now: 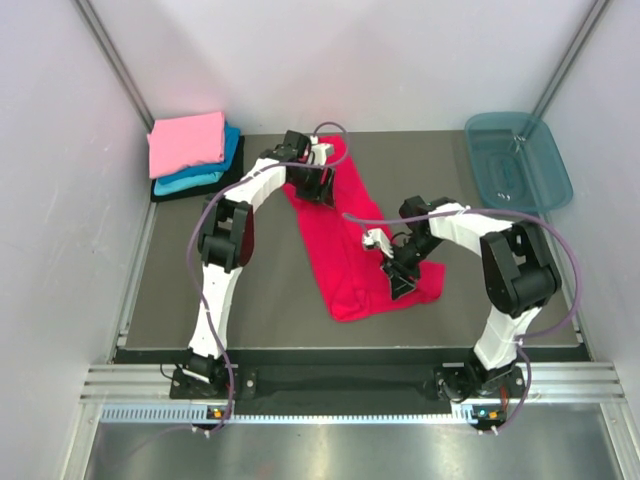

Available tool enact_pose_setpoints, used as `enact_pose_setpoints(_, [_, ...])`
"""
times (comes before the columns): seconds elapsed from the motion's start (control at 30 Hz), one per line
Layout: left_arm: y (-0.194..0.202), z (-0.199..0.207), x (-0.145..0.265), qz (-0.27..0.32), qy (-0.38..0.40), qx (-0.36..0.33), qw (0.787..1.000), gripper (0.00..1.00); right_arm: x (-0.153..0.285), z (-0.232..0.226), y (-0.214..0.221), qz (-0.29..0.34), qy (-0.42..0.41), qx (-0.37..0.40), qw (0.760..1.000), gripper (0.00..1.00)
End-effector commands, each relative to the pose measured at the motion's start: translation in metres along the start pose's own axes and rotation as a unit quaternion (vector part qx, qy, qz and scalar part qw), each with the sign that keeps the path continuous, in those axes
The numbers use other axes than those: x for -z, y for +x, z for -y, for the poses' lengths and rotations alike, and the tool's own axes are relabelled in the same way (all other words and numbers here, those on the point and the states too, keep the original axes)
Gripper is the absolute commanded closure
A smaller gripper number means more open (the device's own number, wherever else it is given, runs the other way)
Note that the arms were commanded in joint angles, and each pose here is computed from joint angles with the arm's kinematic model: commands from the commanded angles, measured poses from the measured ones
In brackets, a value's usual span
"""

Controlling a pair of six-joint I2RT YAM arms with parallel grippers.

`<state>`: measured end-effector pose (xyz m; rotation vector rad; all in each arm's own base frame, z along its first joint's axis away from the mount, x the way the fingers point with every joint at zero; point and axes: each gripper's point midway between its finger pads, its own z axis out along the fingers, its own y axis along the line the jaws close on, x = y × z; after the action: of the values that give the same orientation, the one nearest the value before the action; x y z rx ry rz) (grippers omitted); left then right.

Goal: Fold and stack the t-shirts
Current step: Fold the tshirt

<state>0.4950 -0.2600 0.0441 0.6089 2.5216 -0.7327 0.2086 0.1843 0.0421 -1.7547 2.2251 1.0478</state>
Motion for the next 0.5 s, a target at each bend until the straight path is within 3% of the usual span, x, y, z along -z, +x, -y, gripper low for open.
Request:
enact_pose_setpoints(0.0, [-0.014,-0.012,-0.006,0.021,-0.017,-0.011,1.0,0.33,-0.005,0.015,-0.002,-0.009,0.016,0.007,1.0,0.57])
enact_pose_setpoints(0.17, [-0.016,-0.012,-0.002,0.023,-0.016,-0.01,1.0,0.33,-0.012,0.014,0.007,-0.034,0.01,0.003,0.999,0.61])
enact_pose_setpoints(0.37, [-0.022,-0.016,0.004,0.032,-0.022,-0.012,0.999,0.33,-0.014,0.0,0.012,-0.05,0.011,0.016,0.999,0.88])
enact_pose_setpoints(0.47, [-0.026,-0.023,0.009,0.038,-0.029,-0.012,0.999,0.33,-0.006,-0.012,0.01,-0.05,0.021,0.034,0.998,0.93])
